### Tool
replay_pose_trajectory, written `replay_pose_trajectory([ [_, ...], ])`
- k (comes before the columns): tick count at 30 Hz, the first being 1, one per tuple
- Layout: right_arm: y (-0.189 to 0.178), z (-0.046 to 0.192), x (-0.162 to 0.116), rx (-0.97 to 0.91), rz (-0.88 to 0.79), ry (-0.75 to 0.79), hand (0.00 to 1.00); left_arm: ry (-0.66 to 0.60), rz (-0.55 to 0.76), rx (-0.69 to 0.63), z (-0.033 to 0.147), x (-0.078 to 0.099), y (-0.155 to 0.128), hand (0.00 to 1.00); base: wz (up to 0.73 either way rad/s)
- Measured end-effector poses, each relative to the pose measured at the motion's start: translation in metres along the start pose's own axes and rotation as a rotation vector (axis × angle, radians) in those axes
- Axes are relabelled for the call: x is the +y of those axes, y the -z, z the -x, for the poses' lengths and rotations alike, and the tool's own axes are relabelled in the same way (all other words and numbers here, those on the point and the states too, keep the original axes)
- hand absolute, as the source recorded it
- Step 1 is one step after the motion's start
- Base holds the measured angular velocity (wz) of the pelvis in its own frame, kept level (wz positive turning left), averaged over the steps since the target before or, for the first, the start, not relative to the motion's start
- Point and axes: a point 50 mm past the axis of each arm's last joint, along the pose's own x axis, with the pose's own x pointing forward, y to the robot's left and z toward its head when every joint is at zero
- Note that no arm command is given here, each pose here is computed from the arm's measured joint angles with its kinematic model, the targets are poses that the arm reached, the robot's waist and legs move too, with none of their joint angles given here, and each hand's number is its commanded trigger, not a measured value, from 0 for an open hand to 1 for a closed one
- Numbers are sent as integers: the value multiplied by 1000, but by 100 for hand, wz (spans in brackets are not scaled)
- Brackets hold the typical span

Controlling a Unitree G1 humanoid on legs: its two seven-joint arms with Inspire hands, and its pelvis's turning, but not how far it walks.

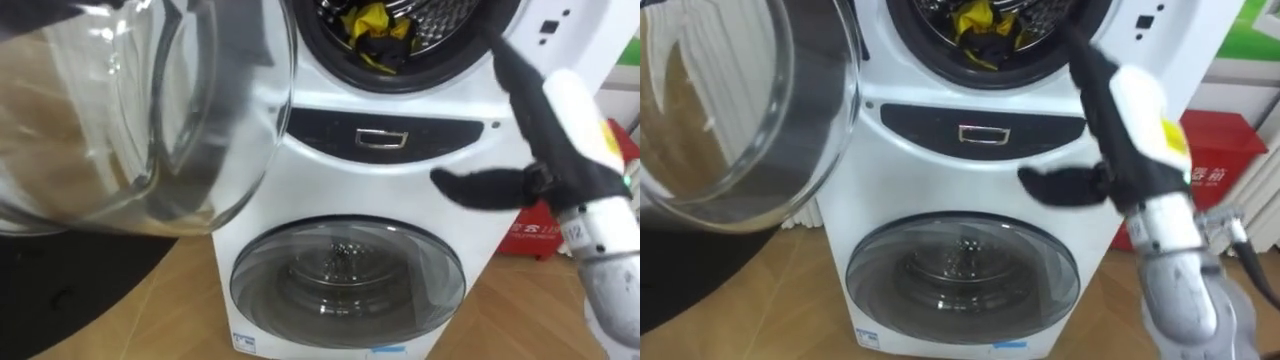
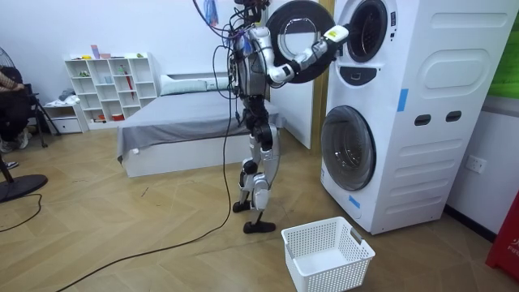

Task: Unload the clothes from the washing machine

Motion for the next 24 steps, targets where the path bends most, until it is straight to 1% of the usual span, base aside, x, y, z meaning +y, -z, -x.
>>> replay_pose_trajectory([
  [6,-20,-23,-9,-89,34,57,0,-4,3,33,0,2,5,0,3],
  [11,-22,-27,-12,-80,58,73,0,3,-5,54,0,1,5,0,7],
  [16,-22,-28,-5,-65,57,44,0,17,-6,70,0,2,6,0,14],
  [19,-26,-32,2,-74,83,14,0,20,-8,65,-1,1,2,0,5],
  [22,-18,-39,8,-49,134,-32,0,13,-4,62,-1,3,1,0,0],
  [24,-8,-39,14,0,171,-74,0,-7,-25,64,-1,8,1,0,6],
])
